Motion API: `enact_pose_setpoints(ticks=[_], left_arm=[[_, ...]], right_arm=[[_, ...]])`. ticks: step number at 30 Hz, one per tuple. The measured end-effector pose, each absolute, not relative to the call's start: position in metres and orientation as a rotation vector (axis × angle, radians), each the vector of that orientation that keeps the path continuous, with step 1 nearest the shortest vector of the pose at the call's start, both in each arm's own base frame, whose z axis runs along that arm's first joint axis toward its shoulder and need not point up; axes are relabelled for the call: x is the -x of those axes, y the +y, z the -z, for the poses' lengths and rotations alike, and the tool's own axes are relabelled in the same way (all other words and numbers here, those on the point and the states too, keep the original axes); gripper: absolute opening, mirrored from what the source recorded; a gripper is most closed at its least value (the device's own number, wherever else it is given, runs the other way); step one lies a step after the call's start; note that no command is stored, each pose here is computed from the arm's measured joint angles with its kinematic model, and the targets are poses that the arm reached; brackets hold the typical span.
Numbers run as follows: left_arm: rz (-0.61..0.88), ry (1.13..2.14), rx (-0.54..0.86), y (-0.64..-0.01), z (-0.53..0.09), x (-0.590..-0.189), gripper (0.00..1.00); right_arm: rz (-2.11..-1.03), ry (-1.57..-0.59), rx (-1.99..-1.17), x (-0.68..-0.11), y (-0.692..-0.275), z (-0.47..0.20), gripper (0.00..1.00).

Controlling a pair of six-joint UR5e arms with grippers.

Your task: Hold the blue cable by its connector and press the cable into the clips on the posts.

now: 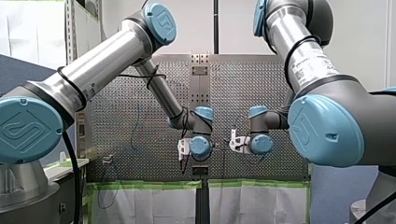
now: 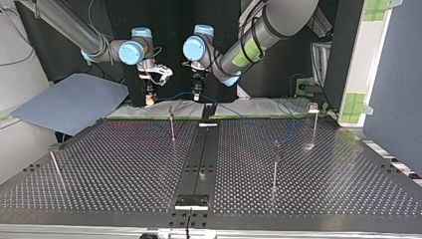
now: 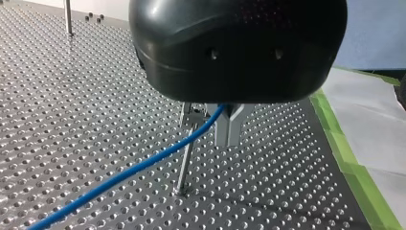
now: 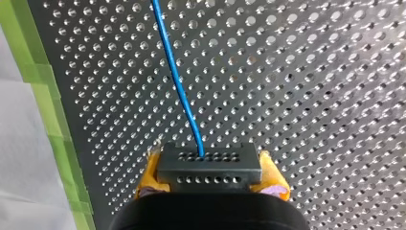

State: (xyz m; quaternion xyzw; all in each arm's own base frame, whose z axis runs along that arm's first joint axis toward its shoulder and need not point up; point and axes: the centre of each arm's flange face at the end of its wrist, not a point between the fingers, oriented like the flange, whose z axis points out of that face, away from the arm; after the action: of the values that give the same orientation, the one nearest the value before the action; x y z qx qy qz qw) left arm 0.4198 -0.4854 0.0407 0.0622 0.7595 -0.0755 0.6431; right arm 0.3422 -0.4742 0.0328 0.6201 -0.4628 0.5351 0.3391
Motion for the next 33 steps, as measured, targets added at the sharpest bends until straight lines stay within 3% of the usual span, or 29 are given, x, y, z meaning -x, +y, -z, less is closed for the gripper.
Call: enact_pose_setpoints(ticks=[15, 33], left_arm=[[0.225, 1.709, -0.119, -0.510, -0.042, -0.439, 0.00], [0.255, 1.712, -0.113, -0.521, -0.029, -0.448, 0.00]], right_arm=[[-1.441, -1.195, -1.594, -0.298, -0.510, -0.032, 0.00], [-1.519, -1.129, -1.646, -0.308, -0.520, -0.040, 0.00]])
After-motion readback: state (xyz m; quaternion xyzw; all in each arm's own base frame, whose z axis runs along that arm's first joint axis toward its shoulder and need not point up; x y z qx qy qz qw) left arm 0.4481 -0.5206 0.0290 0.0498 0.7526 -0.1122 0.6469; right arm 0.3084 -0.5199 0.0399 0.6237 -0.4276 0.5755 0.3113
